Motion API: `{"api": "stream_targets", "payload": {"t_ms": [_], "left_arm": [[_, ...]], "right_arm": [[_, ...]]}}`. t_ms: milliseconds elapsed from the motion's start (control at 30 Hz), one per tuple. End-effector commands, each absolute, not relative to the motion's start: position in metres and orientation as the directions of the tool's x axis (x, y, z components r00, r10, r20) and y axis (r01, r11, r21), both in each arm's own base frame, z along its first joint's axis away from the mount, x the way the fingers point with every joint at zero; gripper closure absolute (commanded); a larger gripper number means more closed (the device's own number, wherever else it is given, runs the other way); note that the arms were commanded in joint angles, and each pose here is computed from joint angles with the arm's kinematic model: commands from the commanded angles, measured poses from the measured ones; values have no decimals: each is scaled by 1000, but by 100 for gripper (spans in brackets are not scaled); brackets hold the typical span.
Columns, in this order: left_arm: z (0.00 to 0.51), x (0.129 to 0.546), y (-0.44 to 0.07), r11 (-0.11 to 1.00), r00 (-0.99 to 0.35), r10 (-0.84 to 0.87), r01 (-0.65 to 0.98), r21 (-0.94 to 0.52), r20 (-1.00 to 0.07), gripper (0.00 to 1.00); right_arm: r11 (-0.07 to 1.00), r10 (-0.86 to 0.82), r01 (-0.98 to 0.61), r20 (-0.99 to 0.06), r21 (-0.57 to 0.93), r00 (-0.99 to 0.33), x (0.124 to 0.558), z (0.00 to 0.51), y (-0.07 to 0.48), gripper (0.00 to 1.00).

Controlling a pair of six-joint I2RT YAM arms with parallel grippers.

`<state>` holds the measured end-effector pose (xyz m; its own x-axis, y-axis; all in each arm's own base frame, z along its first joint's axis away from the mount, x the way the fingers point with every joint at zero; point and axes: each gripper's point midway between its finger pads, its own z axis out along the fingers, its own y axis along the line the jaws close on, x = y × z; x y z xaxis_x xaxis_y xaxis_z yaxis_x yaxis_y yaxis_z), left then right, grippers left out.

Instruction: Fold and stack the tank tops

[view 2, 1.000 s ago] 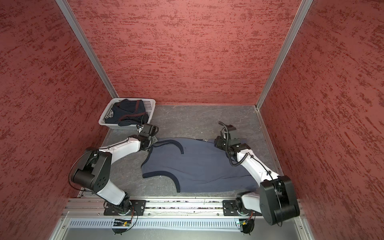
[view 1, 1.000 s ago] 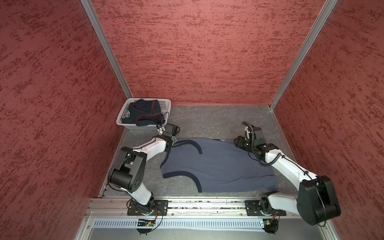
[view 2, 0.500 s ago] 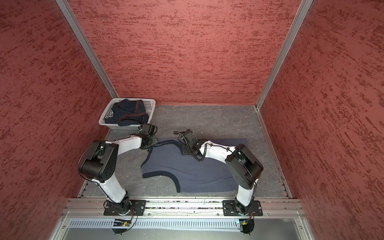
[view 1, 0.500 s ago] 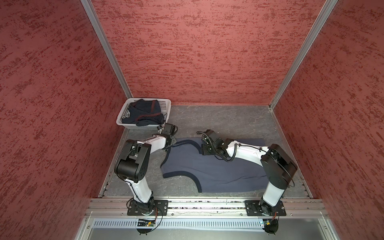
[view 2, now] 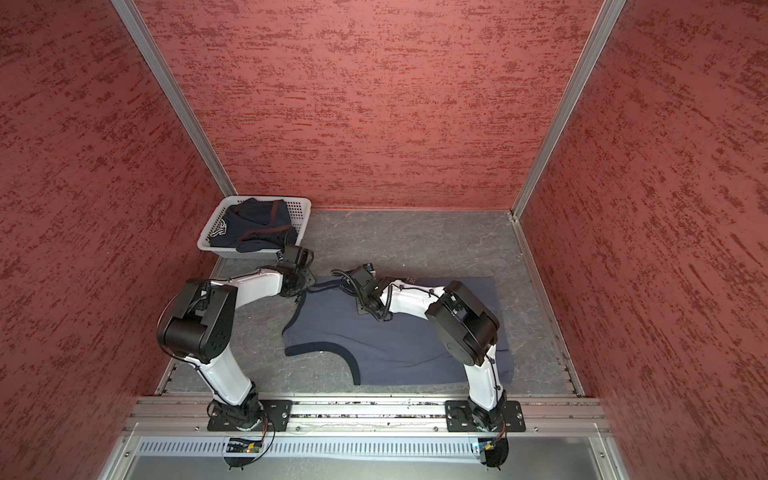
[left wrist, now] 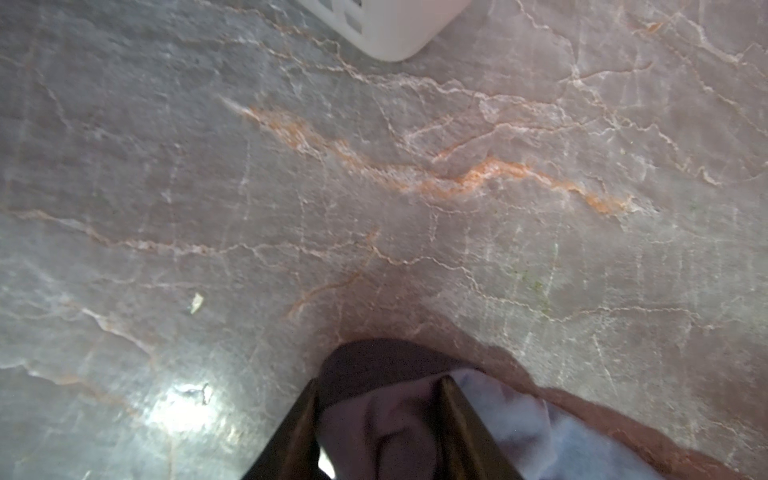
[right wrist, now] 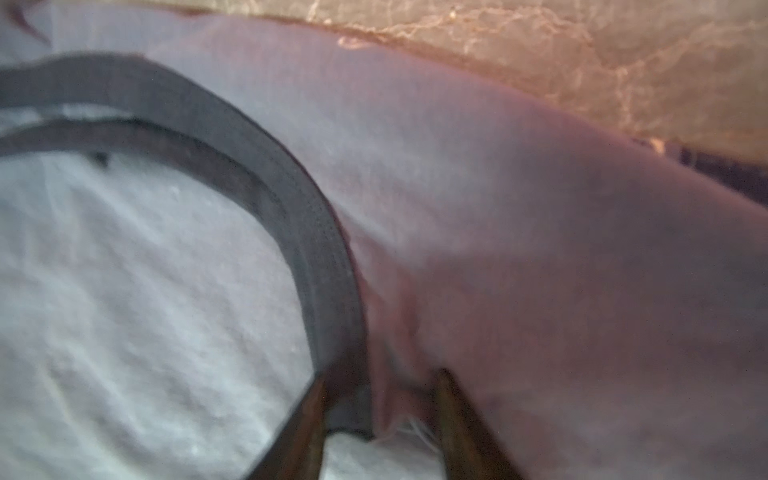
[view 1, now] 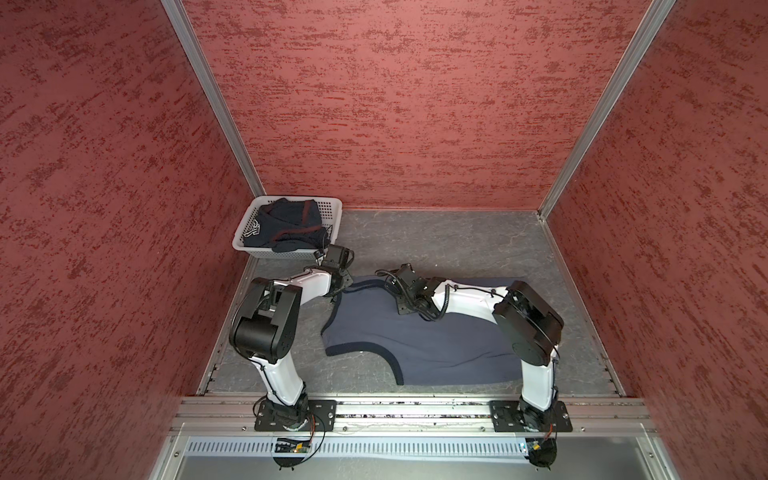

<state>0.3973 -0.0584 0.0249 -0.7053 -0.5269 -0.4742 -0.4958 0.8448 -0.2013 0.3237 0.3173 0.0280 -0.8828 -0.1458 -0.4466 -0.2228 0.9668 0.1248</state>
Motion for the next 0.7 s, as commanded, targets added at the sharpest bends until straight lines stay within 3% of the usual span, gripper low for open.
{"api": "stream_targets", "payload": {"t_ms": [0, 333, 667], "left_arm": [[19, 398, -57, 845, -712, -527, -497, -198, -463, 55], [21, 399, -54, 839, -704, -535, -508, -194, -467, 55], [25, 399, -50, 830, -693, -547, -520, -199, -470, 54]], "right_arm": [[968, -141, -222, -490, 112, -860, 329, 47, 322, 73], [958, -146, -249, -512, 139, -846, 312, 68, 330, 90], [947, -161, -267, -449, 181, -879, 289, 39, 339, 84]]}}
